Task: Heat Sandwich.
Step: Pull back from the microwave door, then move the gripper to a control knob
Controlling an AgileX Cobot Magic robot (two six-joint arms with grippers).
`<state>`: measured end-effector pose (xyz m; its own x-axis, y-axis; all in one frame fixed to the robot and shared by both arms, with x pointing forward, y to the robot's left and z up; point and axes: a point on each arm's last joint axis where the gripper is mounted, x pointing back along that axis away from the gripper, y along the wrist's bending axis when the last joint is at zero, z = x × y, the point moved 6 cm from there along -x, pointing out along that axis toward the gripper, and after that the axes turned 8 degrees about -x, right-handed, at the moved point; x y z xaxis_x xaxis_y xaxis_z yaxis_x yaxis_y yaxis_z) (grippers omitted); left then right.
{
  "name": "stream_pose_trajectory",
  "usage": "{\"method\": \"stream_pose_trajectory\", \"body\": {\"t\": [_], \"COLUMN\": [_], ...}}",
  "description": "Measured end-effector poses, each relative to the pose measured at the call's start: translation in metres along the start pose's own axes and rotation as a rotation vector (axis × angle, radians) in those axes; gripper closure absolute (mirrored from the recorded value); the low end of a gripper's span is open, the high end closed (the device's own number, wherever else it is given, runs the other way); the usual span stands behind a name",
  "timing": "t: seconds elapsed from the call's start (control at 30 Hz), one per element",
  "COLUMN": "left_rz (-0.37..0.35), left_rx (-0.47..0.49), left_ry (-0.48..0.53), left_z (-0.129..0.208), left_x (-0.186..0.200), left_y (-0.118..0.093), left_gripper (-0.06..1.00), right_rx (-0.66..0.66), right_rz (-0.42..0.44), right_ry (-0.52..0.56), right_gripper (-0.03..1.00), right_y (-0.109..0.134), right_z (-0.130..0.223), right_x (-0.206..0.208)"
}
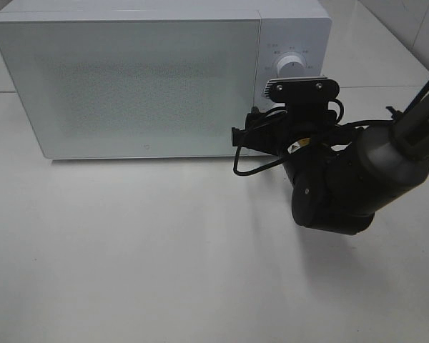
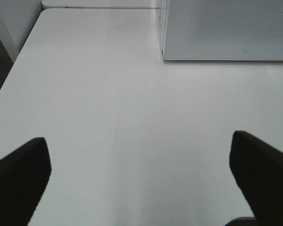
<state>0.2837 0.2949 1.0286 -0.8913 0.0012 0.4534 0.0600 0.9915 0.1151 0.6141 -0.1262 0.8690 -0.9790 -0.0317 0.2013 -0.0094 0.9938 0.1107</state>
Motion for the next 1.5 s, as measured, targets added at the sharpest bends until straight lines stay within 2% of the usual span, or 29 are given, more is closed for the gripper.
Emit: {"method": "stream_pose_trajectory", "body": {"t": [0.2, 0.27, 0.3, 0.4, 1.1, 1.27, 1.33, 1.4, 1.5], "left_rz": [0.000, 0.000, 0.000, 0.000, 0.000, 0.000, 0.000, 0.000, 0.000], "left_rx": [0.000, 0.000, 0.000, 0.000, 0.000, 0.000, 0.000, 0.000, 0.000], "left_ry": [0.000, 0.000, 0.000, 0.000, 0.000, 0.000, 0.000, 0.000, 0.000], "left_z": [0.0000, 0.0000, 0.0000, 0.0000, 0.0000, 0.0000, 0.0000, 0.0000, 0.0000], "left_x": [0.0000, 0.0000, 0.0000, 0.0000, 0.0000, 0.0000, 0.0000, 0.0000, 0.0000], "left_y": [0.0000, 0.0000, 0.0000, 0.0000, 0.0000, 0.0000, 0.0000, 0.0000, 0.0000], "left_gripper": [-0.03, -0.03, -0.03, -0.03, -0.03, -0.03, -0.03, -0.03, -0.03], "right_rx": [-0.001, -0.007, -0.007, -0.015, -0.026, -0.113, -0.204, -0.233, -0.390], "right_rz": [0.002, 0.012, 0.012, 0.024, 0.025, 0.024, 0.022, 0.020, 0.020], "right_ry": [0.000, 0.001, 0.001, 0.003, 0.002, 0.000, -0.001, -0.002, -0.005], "right_gripper": [0.25, 0.35, 0.35, 0.54, 0.53, 0.53, 0.53, 0.53, 0.53], "right_y": [-0.0003, -0.0018, -0.0018, -0.0036, -0.0037, -0.0036, -0.0033, -0.0031, -0.0036], "right_z": [0.0000, 0.0002, 0.0002, 0.0004, 0.0003, 0.0001, 0.0001, 0.0001, -0.0003], "right_x": [0.0000, 0.0000, 0.0000, 0.0000, 0.0000, 0.0000, 0.0000, 0.0000, -0.0003]}}
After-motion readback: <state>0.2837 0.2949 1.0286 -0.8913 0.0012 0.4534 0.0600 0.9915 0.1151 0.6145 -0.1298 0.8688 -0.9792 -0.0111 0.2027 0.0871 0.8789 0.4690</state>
